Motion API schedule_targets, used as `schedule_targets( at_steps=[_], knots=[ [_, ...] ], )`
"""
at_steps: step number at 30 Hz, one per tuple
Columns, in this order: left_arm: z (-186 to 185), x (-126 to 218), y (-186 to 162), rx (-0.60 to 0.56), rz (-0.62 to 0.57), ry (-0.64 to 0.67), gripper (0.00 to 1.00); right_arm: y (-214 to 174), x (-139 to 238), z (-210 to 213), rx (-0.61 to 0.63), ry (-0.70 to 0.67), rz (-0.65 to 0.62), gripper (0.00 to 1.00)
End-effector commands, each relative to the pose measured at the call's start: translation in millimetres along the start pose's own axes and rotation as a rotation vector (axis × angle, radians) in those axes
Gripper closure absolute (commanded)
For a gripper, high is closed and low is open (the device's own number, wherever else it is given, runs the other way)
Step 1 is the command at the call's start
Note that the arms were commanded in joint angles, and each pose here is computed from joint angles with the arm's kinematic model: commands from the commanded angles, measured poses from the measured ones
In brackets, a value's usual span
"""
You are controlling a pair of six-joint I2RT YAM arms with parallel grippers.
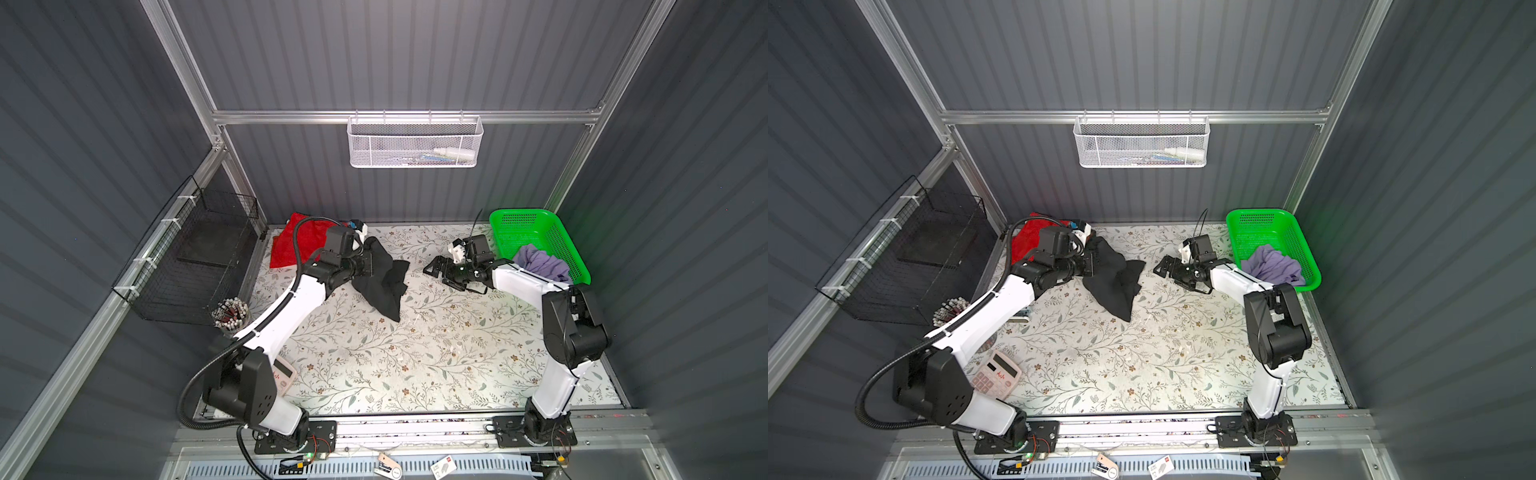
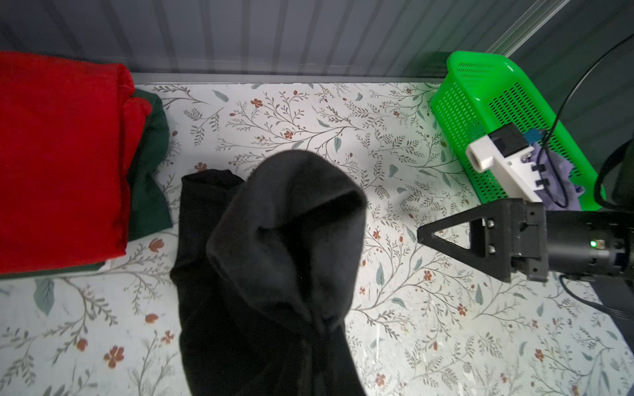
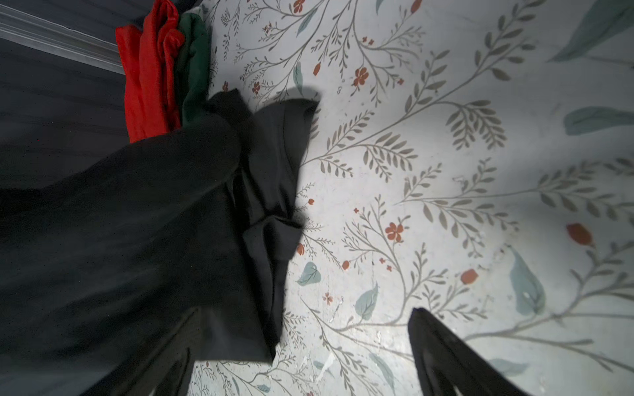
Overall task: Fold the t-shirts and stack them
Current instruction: 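Bring the shirt back with the left gripper while the right gripper grasps it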
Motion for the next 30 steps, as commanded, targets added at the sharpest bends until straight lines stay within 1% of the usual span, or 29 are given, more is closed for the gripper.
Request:
schedule_targets(
  at_steps=[1, 4, 7, 10, 14, 18, 20, 23, 26, 29, 30],
  knots=[
    [-13.9, 24.5, -3.5, 0.103, -0.050, -0.048, 1.00, -8.8, 12.6, 4.1, 0.028, 0.004, 0.007, 0.04],
    [-19.7, 33.1, -32.3, 0.144, -0.023, -0.062, 1.00, -20.6, 19.4, 3.5, 0.057, 0.001, 0.015, 0.04],
    [-14.5, 35.7, -64.5, 0.188, 0.017, -0.048, 1.00, -36.5, 20.4, 5.3, 0.103, -0.003, 0.035, 0.05],
    [-5.4, 38.7, -93.8, 0.224, 0.051, -0.023, 1.00, -57.0, 12.7, 13.7, 0.156, -0.011, 0.083, 0.05],
    [6.4, 42.9, -121.7, 0.229, 0.091, 0.022, 1.00, -75.2, -2.3, 34.0, 0.230, 0.012, 0.111, 0.05],
    [15.1, 46.4, -128.8, 0.194, 0.101, 0.069, 1.00, -82.3, -19.3, 53.3, 0.271, 0.060, 0.120, 0.07],
    [17.5, 45.9, -129.6, 0.176, 0.113, 0.086, 1.00, -85.7, -26.2, 61.2, 0.312, 0.070, 0.119, 0.08],
    [20.6, 44.2, -128.3, 0.149, 0.129, 0.110, 1.00, -89.3, -36.5, 63.8, 0.378, 0.044, 0.112, 0.08],
    [24.5, 45.1, -127.0, 0.139, 0.133, 0.138, 1.00, -88.4, -42.7, 66.7, 0.369, 0.039, 0.132, 0.08],
    [32.9, 52.2, -124.7, 0.139, 0.111, 0.193, 1.00, -84.6, -46.0, 69.2, 0.328, 0.029, 0.135, 0.09],
    [36.0, 55.5, -124.2, 0.141, 0.097, 0.211, 1.00, -84.5, -47.4, 72.7, 0.334, 0.040, 0.140, 0.10]
  ],
)
Point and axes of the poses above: each gripper's point midway between its finger pads, its own x axis back along the fingers, its own z axis along the line the jaws close on, y = z × x, the point moved 1 cm from there along x, back along the fingers, and after that the axes turned 4 degrees about -x, right-handed, at the moved point
